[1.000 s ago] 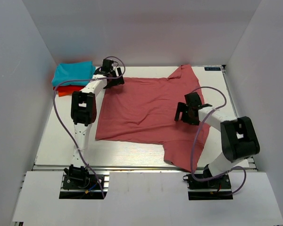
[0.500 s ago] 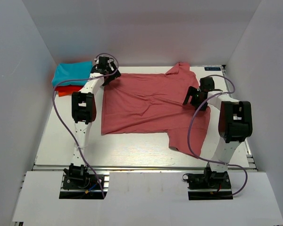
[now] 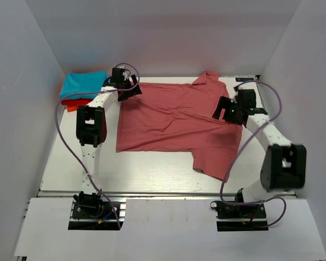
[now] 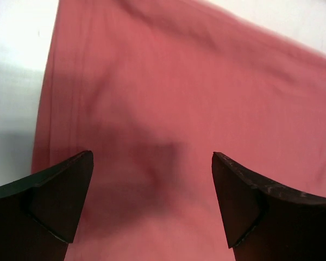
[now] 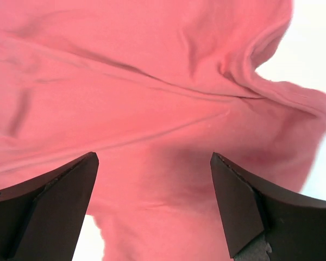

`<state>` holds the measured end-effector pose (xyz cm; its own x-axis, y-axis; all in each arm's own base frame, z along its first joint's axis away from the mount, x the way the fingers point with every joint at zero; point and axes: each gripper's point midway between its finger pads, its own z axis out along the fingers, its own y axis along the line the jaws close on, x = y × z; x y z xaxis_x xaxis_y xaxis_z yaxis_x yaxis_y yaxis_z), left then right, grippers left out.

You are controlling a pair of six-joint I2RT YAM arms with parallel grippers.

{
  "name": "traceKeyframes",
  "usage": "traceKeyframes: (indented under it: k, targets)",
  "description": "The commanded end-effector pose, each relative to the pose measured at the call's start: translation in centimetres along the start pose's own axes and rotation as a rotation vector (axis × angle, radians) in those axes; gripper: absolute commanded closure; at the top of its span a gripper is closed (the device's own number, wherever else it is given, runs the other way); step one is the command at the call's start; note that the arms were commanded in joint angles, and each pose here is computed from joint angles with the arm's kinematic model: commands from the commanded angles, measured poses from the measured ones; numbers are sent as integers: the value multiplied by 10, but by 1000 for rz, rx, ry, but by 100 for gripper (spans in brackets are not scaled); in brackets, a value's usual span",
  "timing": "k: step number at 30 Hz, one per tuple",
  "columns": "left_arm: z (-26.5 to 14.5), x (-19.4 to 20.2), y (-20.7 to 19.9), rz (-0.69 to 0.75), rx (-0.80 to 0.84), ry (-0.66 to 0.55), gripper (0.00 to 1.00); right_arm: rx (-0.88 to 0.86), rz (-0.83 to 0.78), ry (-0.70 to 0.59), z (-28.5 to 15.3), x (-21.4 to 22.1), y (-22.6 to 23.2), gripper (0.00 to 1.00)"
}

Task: Fold and stack the t-shirts
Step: Flatten out the tshirt, then grap the side of the flattened tshirt closest away from the robot with both arms

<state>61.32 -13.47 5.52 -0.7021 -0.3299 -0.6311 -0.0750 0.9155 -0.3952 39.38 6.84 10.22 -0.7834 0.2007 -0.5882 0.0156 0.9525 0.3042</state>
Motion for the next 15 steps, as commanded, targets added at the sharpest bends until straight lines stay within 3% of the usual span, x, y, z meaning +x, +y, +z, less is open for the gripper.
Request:
traceKeyframes:
  k: [1,5,6,7,8,9,15]
  targets:
    - [-109,-45,-31,92,-3,-103,0,48,53,-115,-40,-8,3,10]
    - [-177,7,17,45,-217,-28,0,172,202,-114,-75,32,-18,10]
    - [-183,51,42,25,-284,53,0,183,224,-88,-74,48,-22,10]
    - [-194,66,50,-20,-312,56,0,189,232,-68,-77,57,-24,10]
    - [-222,67,47,-38,-293,14,0,183,250,-67,-82,70,-24,10]
    - [-228,106,67,-48,-333,69,0,187,264,-50,-84,79,-26,10]
    - [-267,188,99,-126,-358,102,0,192,279,3,-96,122,-31,10]
